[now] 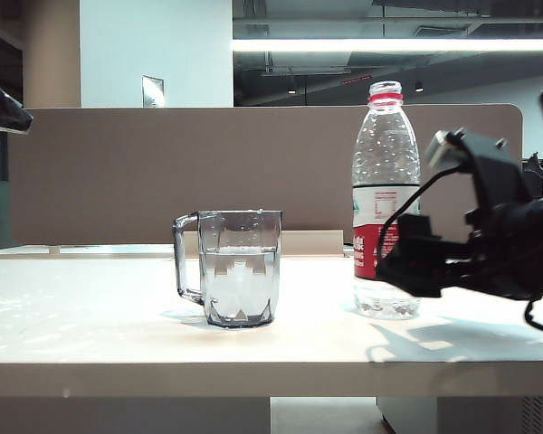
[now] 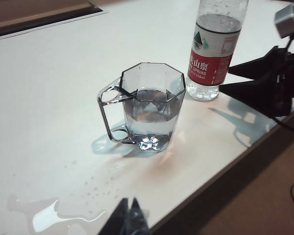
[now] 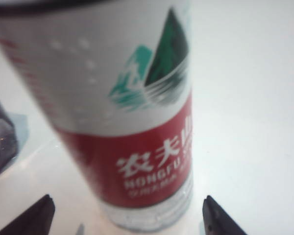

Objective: Pick up the mineral water bottle on the table and pour water into the mug until it's half full.

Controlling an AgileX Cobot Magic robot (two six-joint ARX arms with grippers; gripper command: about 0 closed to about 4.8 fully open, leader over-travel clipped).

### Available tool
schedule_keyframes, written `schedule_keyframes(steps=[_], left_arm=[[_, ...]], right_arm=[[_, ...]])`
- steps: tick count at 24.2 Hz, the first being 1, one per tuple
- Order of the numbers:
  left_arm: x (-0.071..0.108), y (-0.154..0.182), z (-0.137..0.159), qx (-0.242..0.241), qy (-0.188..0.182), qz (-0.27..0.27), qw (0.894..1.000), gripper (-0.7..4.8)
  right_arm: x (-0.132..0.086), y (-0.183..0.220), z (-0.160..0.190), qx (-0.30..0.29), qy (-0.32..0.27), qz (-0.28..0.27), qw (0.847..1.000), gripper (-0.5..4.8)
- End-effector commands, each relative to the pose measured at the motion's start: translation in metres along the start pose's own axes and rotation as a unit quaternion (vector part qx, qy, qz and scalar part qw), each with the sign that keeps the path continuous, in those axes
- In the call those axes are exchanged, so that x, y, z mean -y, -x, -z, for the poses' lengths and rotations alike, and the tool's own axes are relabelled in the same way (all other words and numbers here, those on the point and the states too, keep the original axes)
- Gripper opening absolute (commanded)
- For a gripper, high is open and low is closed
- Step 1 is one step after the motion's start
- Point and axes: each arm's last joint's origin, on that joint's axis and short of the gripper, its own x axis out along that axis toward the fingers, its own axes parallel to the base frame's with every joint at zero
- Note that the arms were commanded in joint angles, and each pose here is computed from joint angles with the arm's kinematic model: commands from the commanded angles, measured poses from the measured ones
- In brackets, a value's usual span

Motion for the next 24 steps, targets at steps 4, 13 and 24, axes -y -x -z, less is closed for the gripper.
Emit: schedule_keyframes(steps=[4,13,24], left_arm=[[0.0,0.0,-0.002,0.006,0.001,0.0,1.0,-0.01],[0.0,0.0,-0.002,0.006,0.001,0.0,1.0,-0.01],[0.0,0.0,-0.002,0.006,0.001,0.0,1.0,-0.01]], right_arm=[[-0.001,0.03,-0.004,0.027,0.004,-0.004,1.0,3.95],[0.0,0.065,-0.002,0.049,0.003,-0.008,0.999,0.93],[-0.002,0.073,0.002,0.03,-0.02,-0.041,0.999,-0.02]])
